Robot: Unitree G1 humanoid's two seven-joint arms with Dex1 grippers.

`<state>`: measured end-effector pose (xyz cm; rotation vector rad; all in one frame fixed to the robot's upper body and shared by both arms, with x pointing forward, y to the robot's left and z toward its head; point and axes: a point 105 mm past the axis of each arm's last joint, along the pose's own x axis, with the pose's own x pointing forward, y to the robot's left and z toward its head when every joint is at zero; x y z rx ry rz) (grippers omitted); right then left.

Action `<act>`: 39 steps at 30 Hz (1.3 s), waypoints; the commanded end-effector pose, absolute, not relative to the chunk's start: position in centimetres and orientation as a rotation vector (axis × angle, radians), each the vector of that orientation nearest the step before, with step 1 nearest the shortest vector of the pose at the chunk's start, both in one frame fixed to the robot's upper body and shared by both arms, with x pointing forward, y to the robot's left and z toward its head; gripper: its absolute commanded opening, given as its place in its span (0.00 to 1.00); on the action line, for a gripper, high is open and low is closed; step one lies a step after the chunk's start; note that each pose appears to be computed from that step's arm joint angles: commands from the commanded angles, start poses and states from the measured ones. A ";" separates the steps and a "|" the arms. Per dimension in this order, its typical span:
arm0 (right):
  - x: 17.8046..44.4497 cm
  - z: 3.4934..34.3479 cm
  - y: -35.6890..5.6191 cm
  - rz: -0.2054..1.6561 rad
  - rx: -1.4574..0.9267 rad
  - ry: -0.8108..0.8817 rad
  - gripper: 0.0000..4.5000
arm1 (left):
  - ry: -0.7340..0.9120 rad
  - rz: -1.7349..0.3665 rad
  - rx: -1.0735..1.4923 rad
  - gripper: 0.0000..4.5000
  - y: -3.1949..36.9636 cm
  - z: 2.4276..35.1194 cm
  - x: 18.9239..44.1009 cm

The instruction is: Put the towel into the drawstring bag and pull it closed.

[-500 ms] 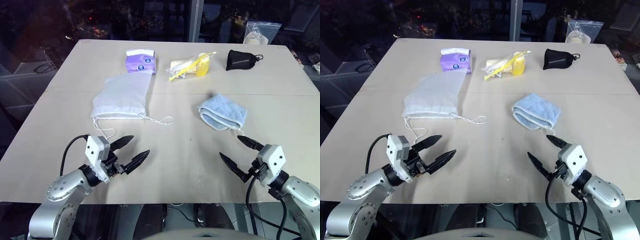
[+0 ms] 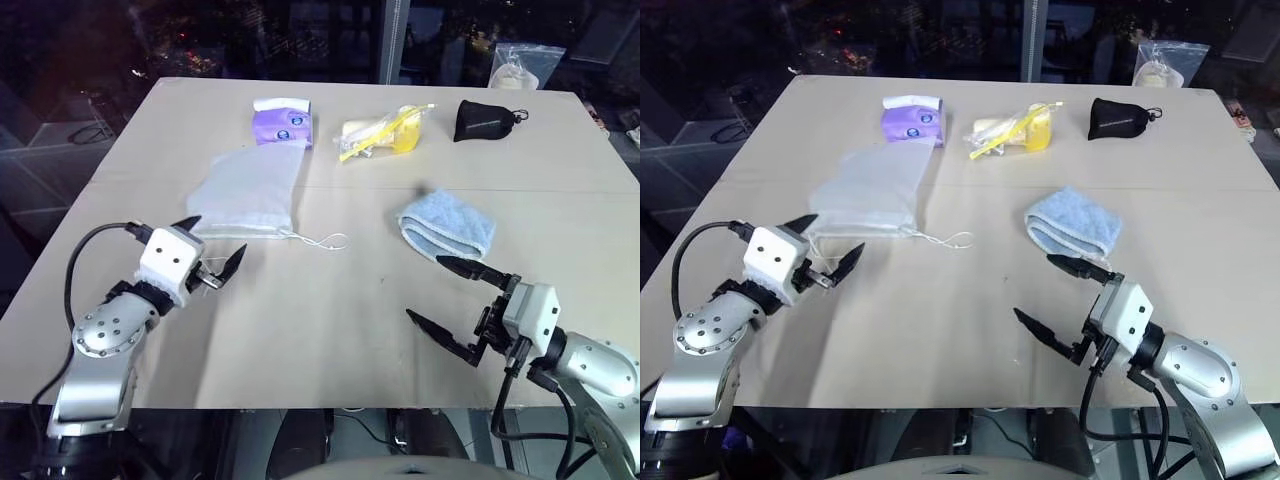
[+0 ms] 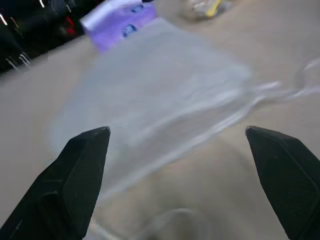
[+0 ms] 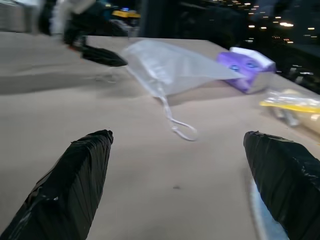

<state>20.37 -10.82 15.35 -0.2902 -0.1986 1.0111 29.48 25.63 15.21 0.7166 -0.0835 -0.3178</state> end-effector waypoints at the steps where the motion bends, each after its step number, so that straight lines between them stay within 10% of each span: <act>1: 19.5 16.0 -10.5 1.044 -0.292 -0.233 1.00 | -0.135 -0.311 0.946 1.00 26.1 15.4 29.8; 10: 21.2 15.4 -10.3 0.937 -0.364 -0.195 1.00 | -0.198 -0.368 1.209 1.00 25.0 15.2 34.3; 21: 26.4 16.8 -13.9 0.644 -0.287 -0.120 1.00 | 0.010 -0.696 0.543 0.03 22.3 17.2 35.8; 33: 40.6 13.0 -18.0 0.552 -0.294 0.319 1.00 | 0.273 -0.766 -0.002 0.03 16.5 20.0 36.0; 39: 42.2 8.5 -19.7 0.614 -0.475 0.590 1.00 | 0.265 -0.698 -0.015 0.03 15.6 19.9 36.8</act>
